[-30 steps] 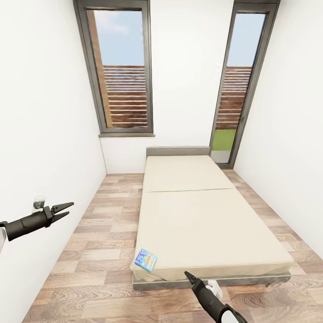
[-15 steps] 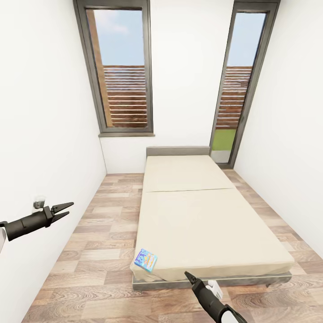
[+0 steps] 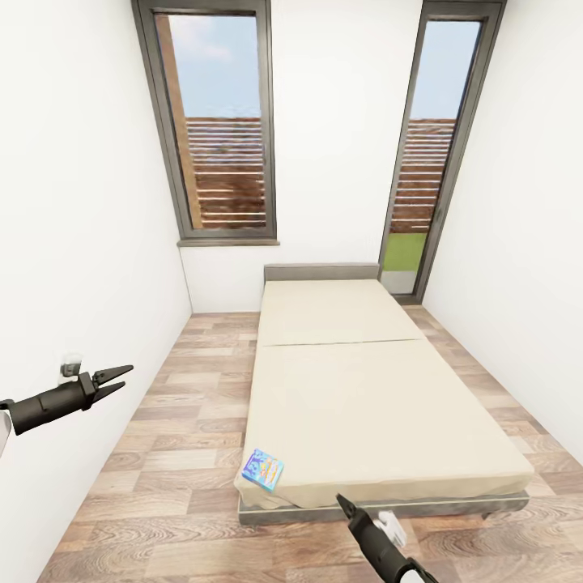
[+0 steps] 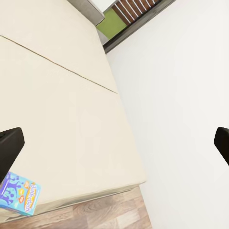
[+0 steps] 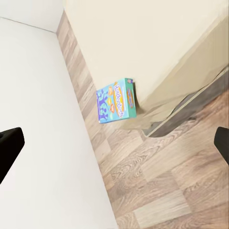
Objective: Put all the toys in the child's room - the three board games (two on the bed and one on the table), the two jigsaw puzzles on the table, and the tennis ball on the table - inside the toy box on the table in the child's room.
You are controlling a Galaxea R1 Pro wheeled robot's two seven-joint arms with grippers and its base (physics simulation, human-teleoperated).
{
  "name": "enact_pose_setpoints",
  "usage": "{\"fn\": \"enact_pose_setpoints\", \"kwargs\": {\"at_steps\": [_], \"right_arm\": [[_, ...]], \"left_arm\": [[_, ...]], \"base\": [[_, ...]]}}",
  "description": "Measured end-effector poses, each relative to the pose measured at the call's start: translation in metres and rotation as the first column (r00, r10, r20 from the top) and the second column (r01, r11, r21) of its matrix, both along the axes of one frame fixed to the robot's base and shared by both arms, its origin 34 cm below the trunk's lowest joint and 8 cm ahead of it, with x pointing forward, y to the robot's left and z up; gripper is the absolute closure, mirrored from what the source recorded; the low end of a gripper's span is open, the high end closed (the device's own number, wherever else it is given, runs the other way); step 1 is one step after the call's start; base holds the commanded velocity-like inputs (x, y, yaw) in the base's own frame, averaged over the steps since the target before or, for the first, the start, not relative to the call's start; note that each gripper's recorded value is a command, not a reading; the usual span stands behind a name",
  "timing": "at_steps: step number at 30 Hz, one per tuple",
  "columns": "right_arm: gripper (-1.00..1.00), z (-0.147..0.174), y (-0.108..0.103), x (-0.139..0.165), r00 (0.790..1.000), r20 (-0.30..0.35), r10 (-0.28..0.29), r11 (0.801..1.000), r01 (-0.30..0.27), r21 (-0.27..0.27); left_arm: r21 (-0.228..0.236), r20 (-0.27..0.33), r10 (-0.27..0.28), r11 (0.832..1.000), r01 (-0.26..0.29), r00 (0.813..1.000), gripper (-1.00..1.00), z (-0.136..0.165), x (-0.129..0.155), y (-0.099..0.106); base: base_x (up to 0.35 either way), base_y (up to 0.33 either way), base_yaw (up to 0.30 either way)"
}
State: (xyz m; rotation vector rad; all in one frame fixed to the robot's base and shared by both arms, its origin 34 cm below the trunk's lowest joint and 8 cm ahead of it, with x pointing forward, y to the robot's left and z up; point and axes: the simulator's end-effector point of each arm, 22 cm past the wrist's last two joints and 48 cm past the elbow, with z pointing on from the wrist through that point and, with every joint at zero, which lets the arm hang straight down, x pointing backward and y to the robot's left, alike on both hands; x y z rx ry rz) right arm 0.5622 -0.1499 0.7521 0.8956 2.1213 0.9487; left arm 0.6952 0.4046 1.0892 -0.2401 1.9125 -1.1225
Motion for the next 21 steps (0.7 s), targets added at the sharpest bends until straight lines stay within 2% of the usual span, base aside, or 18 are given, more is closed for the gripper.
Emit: {"fn": "enact_pose_setpoints", "kwargs": {"at_steps": [21], "right_arm": [[-1.00, -0.022, -0.001, 0.004, 1.000, -0.004, -0.003, 1.000, 0.003, -0.006]], "left_arm": [[0.003, -0.002, 0.002, 1.000, -0.002, 1.000, -1.00, -0.019, 0.007, 0.001]], "base": [[0.000, 0.000, 0.000]]}}
